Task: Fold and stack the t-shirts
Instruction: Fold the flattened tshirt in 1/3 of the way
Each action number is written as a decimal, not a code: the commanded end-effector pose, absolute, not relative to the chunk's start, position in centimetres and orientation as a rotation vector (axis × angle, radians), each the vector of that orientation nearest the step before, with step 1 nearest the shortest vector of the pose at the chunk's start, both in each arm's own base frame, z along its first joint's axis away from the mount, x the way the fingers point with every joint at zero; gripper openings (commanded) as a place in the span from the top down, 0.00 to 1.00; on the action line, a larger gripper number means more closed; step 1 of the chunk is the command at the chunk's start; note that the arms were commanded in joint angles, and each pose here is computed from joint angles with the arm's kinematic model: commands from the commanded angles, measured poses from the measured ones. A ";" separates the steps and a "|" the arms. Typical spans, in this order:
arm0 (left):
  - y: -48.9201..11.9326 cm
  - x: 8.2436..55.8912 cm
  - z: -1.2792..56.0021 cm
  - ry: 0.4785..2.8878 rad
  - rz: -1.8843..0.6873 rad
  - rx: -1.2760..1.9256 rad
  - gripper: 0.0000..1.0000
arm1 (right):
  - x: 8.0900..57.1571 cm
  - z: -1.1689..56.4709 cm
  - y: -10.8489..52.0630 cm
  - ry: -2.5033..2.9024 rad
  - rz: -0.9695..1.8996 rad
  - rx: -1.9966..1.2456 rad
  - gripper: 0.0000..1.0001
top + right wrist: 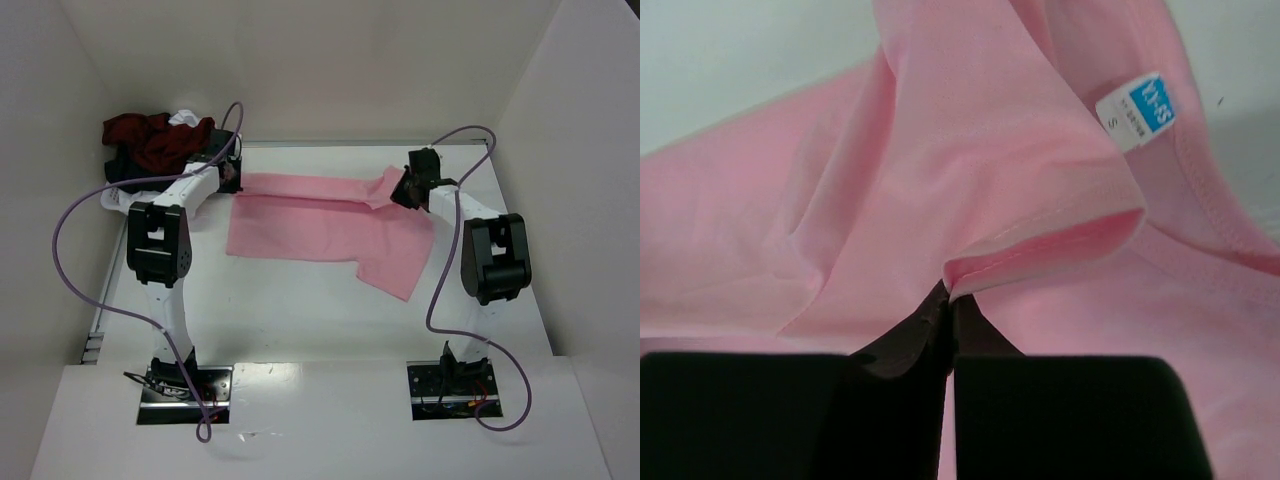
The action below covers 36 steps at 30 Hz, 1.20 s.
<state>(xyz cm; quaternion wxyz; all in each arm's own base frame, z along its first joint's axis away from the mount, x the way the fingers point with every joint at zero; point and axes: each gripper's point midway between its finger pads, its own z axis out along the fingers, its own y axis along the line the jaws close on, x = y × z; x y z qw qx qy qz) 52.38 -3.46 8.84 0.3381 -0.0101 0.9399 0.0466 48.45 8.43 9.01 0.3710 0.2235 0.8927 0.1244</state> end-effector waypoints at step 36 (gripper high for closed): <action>-7.6 60.5 8.9 2.320 -0.303 -0.117 0.40 | 61.9 9.6 6.3 2.193 0.168 0.371 0.34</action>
